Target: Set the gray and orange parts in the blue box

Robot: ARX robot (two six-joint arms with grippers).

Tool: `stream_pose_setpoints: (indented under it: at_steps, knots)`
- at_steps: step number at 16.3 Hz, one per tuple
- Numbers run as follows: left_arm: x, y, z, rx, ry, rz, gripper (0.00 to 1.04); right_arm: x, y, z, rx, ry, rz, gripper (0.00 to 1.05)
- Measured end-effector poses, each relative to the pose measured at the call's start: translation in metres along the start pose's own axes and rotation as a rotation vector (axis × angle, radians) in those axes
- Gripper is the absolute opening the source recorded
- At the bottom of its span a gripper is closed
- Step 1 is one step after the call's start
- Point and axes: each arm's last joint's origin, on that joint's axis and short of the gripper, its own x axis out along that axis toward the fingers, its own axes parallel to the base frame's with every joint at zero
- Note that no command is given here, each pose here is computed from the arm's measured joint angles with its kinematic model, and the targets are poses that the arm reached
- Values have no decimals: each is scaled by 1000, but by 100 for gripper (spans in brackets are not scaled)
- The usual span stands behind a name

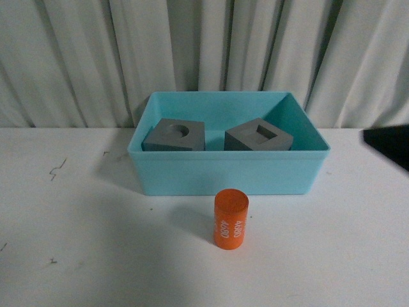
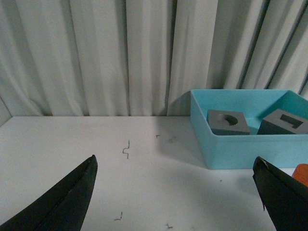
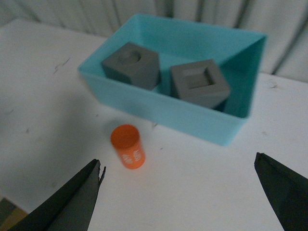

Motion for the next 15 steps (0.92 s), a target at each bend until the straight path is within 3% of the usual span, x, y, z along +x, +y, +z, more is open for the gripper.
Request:
stream_pose_setpoints:
  at_steps: [3, 9, 15]
  knots:
    - [0, 0, 0, 0, 0, 0, 98, 60, 30, 2, -188, 44, 93, 98]
    - [0, 0, 0, 0, 0, 0, 98, 129, 23, -24, -123, 183, 18, 98]
    - [0, 0, 0, 0, 0, 0, 98, 160, 46, -39, -138, 243, 54, 98]
